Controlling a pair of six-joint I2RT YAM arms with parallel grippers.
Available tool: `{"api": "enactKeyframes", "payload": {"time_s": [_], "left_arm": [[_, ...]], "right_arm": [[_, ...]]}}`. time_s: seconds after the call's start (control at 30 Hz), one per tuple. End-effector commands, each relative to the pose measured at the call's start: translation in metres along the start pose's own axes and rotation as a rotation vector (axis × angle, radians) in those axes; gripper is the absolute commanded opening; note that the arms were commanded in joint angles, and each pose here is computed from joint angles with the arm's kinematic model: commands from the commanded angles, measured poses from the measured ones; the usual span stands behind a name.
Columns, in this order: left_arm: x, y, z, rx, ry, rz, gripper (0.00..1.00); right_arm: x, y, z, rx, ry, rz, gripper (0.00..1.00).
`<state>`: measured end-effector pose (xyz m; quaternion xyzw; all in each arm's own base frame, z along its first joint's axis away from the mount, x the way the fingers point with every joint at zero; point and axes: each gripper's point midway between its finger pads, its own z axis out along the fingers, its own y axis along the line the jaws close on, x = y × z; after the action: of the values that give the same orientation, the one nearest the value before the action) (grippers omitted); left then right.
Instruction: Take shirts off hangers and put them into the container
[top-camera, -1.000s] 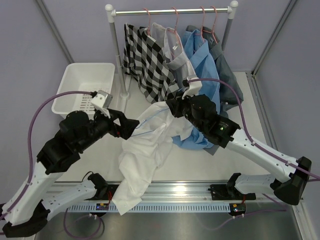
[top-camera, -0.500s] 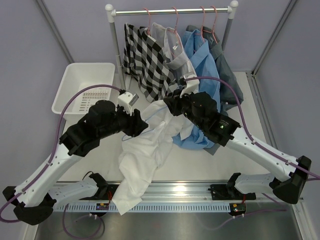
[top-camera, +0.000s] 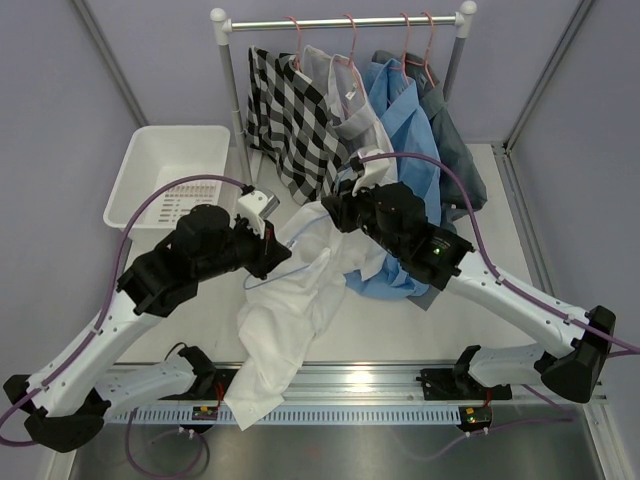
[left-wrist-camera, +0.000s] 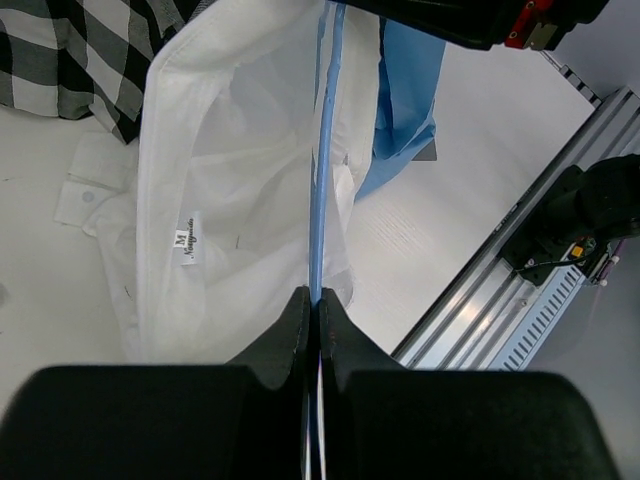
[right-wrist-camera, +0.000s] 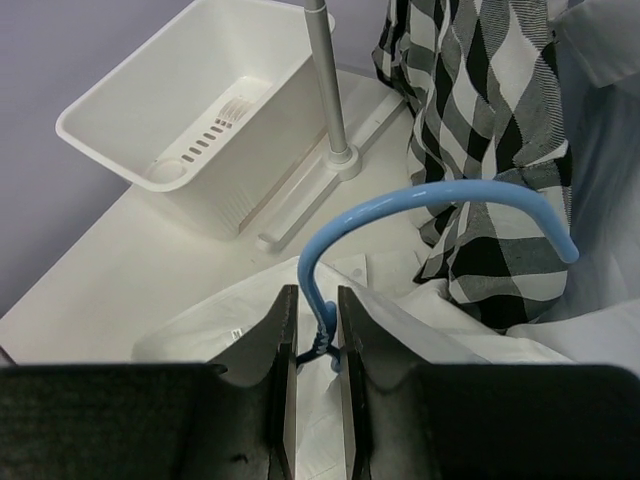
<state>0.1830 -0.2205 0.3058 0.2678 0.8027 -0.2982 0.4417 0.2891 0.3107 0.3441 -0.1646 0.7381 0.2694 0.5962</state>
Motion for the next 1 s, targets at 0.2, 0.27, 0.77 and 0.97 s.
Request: {"api": "enactKeyframes", "payload": {"time_s": [0.2,0.27,0.77,0.97], "left_arm": [[0.009,0.023,-0.010,-0.117,-0.036,-0.025,0.00],[0.010,0.025,-0.009,-0.127,-0.034,-0.030,0.00],[0.002,0.021,-0.022,-0.121,-0.078,-0.032,0.00],[0.002,0.021,-0.025,-0.122,-0.083,-0.033,0.00]], "right_arm": [[-0.024,0.005,-0.033,-0.015,-0.018,0.025,0.77],[-0.025,0.003,-0.040,-0.016,-0.023,0.026,0.80],[0.067,-0.003,0.002,0.065,0.194,0.116,0.63],[0.087,-0.004,0.022,0.098,0.232,0.123,0.43]]}}
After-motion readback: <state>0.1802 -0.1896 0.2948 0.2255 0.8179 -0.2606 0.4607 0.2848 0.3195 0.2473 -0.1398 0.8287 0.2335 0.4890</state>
